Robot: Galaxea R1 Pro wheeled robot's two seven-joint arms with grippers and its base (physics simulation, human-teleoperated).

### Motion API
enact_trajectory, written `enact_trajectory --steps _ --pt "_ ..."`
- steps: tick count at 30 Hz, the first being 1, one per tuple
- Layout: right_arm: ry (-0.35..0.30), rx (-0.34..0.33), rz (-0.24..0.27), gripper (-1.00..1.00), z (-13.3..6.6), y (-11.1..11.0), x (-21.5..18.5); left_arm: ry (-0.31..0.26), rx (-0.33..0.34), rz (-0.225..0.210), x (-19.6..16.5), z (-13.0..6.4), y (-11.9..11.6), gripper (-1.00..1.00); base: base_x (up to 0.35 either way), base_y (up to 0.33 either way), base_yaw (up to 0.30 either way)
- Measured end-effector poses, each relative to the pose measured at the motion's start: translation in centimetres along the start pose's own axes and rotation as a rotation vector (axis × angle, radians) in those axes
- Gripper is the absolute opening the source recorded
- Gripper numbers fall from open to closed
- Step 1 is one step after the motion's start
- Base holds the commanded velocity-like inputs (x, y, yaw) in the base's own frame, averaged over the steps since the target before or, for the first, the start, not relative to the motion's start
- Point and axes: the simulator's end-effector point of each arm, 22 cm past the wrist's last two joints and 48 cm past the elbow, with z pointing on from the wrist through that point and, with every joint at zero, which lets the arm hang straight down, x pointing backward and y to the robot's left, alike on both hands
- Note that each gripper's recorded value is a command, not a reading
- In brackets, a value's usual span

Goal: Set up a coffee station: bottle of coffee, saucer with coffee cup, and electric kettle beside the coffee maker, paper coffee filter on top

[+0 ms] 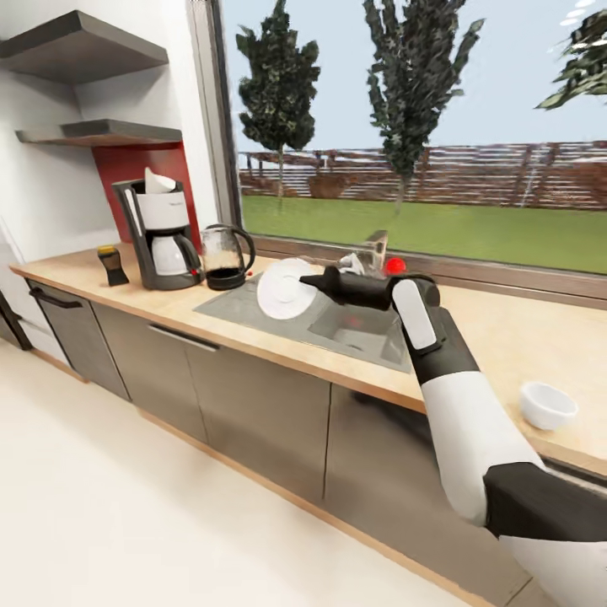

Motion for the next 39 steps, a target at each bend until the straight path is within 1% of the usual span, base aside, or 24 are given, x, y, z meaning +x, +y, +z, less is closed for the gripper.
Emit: enact_trajectory --steps 6,14,15,16,18,19,21,23,24,26,29,39 --pt "0.009 0.003 0.000 -1.00 0.0 0.1 0.5 0.000 0.000 0.000 0.0 0.0 0.0 1.00 0.032 0.297 0.071" --pt "0.015 0.004 0.006 -1.00 0.0 -0.1 0.7 0.000 0.000 0.001 0.0 0.0 0.0 1.00 0.134 0.272 0.204" --pt "-0.002 -0.071 0.055 -1.00 0.0 1.6 0.3 0.000 0.000 0.001 0.0 0.0 0.0 1.00 0.033 0.052 0.073" --pt "-0.007 -0.084 0.068 -1.00 0.0 1.8 0.2 0.000 0.000 0.001 0.0 0.0 0.0 1.00 0.026 0.042 0.058" --pt "-0.010 -0.086 0.083 -1.00 0.0 1.8 0.2 0.000 0.000 0.001 0.0 0.0 0.0 1.00 0.031 0.093 0.035" --pt "-0.008 -0.065 0.100 -1.00 0.1 1.1 0.3 0.000 0.001 0.001 0.0 0.0 0.0 1.00 0.066 0.198 0.015" --pt "-0.005 -0.076 0.162 -1.00 0.3 0.7 0.7 0.000 0.001 0.001 0.0 0.0 0.0 1.00 0.116 0.241 0.009" --pt "-0.004 -0.077 0.190 -1.00 0.5 0.5 0.9 0.000 0.001 0.001 0.0 0.0 0.0 1.00 0.167 0.278 0.003" --pt "-0.001 -0.069 0.213 -1.00 0.6 0.0 1.1 0.000 0.001 0.001 0.0 0.0 0.0 1.00 0.189 0.293 0.001" --pt "0.007 -0.061 0.234 -1.00 0.8 -0.5 1.5 0.000 0.001 0.001 0.0 0.0 0.0 1.00 0.194 0.297 0.000" --pt "0.009 -0.061 0.248 -1.00 0.8 -0.7 1.7 0.000 0.001 0.001 0.0 0.0 0.0 1.00 0.199 0.298 0.000" --pt "0.009 -0.061 0.253 -1.00 0.8 -0.8 1.7 0.000 0.001 0.001 0.0 0.0 0.0 1.00 0.228 0.276 0.000"
